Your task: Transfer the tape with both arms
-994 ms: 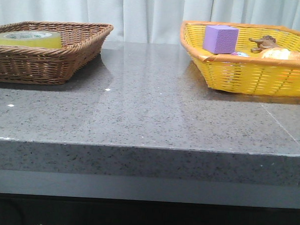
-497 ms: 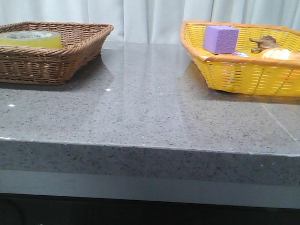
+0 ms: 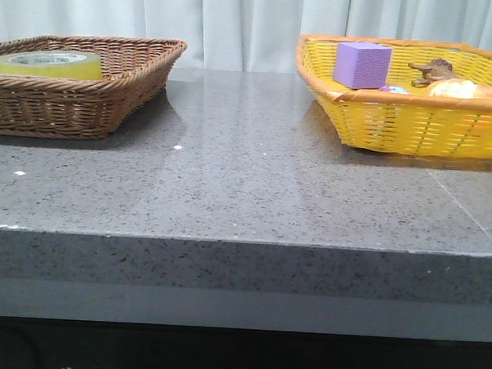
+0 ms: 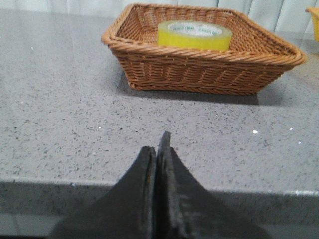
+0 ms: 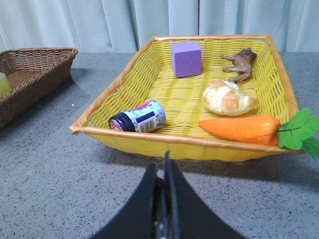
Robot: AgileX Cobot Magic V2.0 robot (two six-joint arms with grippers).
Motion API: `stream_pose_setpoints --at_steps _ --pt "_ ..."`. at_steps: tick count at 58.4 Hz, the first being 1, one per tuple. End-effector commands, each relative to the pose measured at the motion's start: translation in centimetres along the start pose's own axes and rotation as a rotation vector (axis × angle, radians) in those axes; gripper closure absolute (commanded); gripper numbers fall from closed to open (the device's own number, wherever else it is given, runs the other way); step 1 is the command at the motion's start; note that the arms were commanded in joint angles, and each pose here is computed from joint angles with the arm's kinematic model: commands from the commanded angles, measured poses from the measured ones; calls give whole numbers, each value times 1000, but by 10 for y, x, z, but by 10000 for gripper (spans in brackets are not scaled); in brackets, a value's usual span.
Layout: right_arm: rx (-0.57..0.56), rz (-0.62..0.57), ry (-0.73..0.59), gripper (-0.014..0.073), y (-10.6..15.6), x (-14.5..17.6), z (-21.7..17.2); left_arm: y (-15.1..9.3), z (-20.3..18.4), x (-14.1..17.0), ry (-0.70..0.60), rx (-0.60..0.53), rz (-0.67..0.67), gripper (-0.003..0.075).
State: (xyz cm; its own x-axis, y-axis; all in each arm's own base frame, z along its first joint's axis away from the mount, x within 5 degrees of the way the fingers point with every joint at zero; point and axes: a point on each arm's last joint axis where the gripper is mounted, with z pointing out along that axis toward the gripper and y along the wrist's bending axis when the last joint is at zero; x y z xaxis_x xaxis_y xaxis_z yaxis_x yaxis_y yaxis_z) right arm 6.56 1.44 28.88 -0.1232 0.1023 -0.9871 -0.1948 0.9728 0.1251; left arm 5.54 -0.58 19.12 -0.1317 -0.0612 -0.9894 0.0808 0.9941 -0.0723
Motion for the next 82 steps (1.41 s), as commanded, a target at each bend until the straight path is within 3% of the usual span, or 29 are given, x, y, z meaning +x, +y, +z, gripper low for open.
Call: stream_pose_setpoints --at_steps 1,68,82 --pt "1 -14 -102 685 1 -15 -1 1 1 2 -92 -6 -34 740" --pt "1 -15 -103 685 1 -15 -1 1 1 2 -85 -6 -34 740" --pt "78 -73 -198 685 -8 12 -1 1 1 2 -85 -6 -34 740"
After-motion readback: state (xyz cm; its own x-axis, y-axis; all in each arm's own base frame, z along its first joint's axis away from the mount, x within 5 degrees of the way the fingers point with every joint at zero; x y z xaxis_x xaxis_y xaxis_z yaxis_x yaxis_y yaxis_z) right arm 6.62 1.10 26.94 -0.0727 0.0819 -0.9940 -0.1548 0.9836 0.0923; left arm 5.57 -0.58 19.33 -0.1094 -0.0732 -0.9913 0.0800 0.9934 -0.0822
